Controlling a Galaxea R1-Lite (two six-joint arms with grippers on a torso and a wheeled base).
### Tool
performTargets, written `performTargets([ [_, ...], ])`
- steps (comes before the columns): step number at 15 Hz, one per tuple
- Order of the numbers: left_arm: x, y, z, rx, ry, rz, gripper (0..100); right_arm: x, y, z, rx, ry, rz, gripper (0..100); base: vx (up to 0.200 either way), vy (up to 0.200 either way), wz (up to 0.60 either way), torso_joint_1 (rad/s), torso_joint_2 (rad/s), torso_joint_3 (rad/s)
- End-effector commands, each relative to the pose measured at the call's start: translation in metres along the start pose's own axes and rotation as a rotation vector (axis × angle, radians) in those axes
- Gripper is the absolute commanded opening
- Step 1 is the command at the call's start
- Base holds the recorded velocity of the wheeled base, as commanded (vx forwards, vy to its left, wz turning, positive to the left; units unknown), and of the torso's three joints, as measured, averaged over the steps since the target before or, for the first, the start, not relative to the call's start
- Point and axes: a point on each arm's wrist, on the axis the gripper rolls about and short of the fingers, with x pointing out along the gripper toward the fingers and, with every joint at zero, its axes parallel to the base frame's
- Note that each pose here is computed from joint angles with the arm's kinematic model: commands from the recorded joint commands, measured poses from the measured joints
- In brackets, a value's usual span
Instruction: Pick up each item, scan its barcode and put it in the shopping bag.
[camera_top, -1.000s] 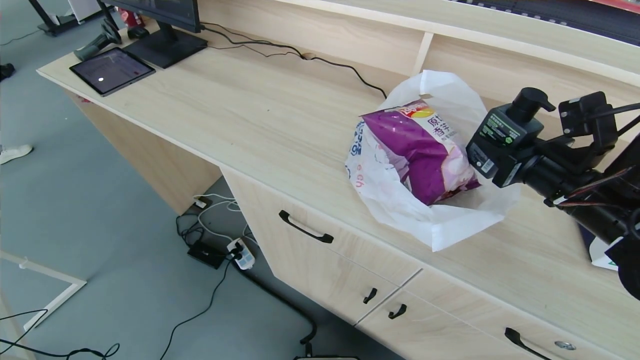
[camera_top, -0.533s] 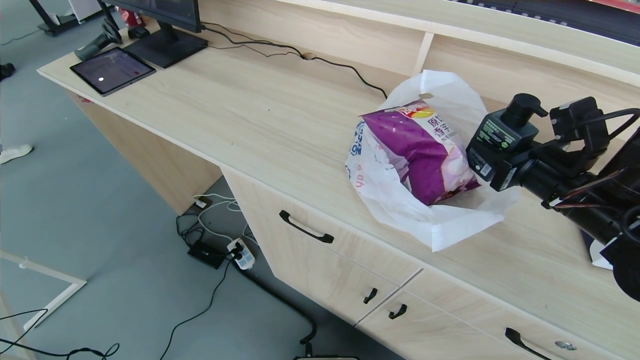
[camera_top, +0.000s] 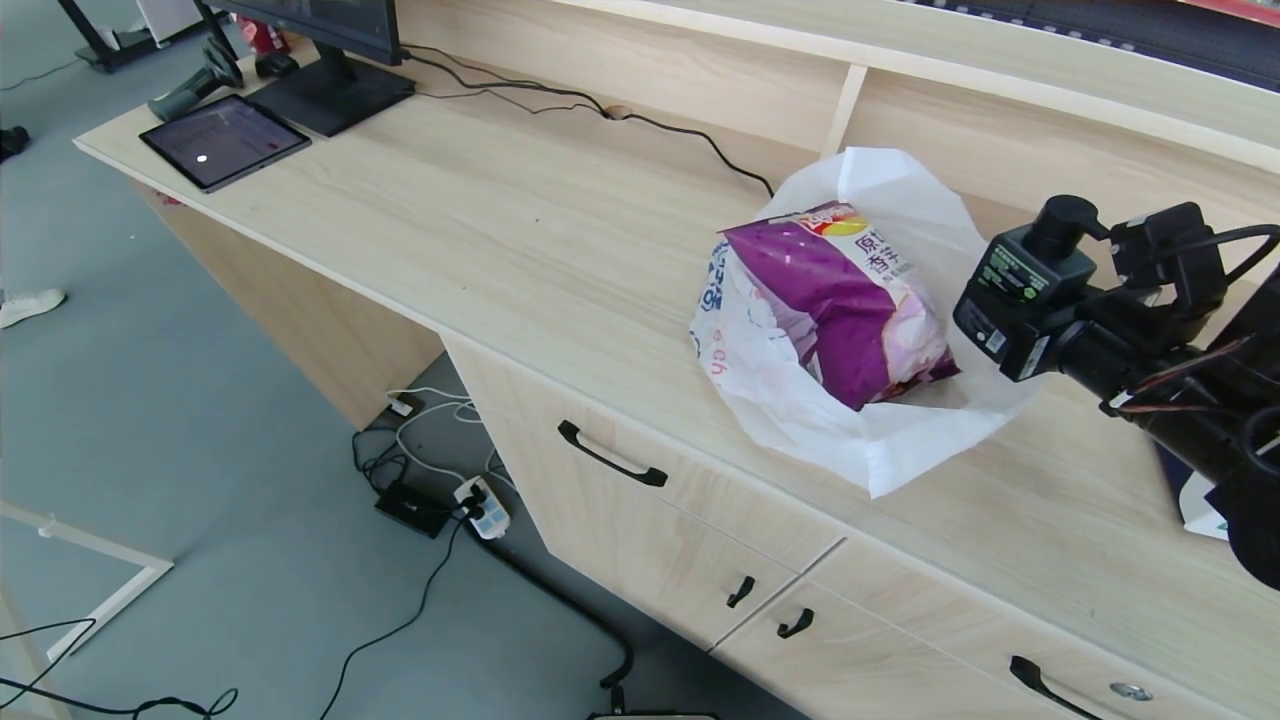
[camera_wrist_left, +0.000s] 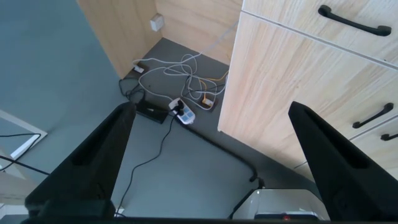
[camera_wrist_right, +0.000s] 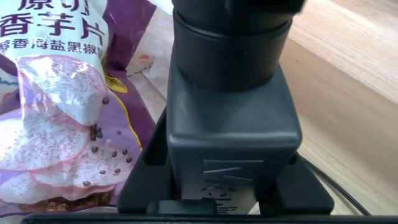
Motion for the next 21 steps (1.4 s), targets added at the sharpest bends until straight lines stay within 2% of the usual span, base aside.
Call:
performTargets([
  [1,0.000,0.000,0.000,0.000,-0.001,0.000,100,0.001,0.003,-0.003,-0.015,0.010,0.011,0,0.000,0.000,0.00,0.000,0.00,0.000],
  [4,0.000,0.000,0.000,0.000,-0.001,0.000,100,0.002,0.005,-0.007,-0.040,0.018,0.020,0,0.000,0.000,0.00,0.000,0.00,0.000],
  [7,0.000,0.000,0.000,-0.001,-0.001,0.000,100,-0.002,0.017,-0.007,-0.033,0.008,0.050,0,0.000,0.000,0.00,0.000,0.00,0.000],
  [10,0.000,0.000,0.000,0.000,-0.001,-0.001,100,-0.008,0.025,0.003,-0.017,-0.024,0.069,0,0.000,0.000,0.00,0.000,0.00,0.000],
  [14,0.000,0.000,0.000,0.003,0.000,-0.001,100,-0.008,0.049,0.001,0.033,-0.012,0.145,0,0.000,0.000,0.00,0.000,0.00,0.000],
  [21,0.000,0.000,0.000,0.005,0.000,-0.001,100,-0.001,0.048,-0.010,0.043,0.013,0.131,0,0.000,0.000,0.00,0.000,0.00,0.000],
])
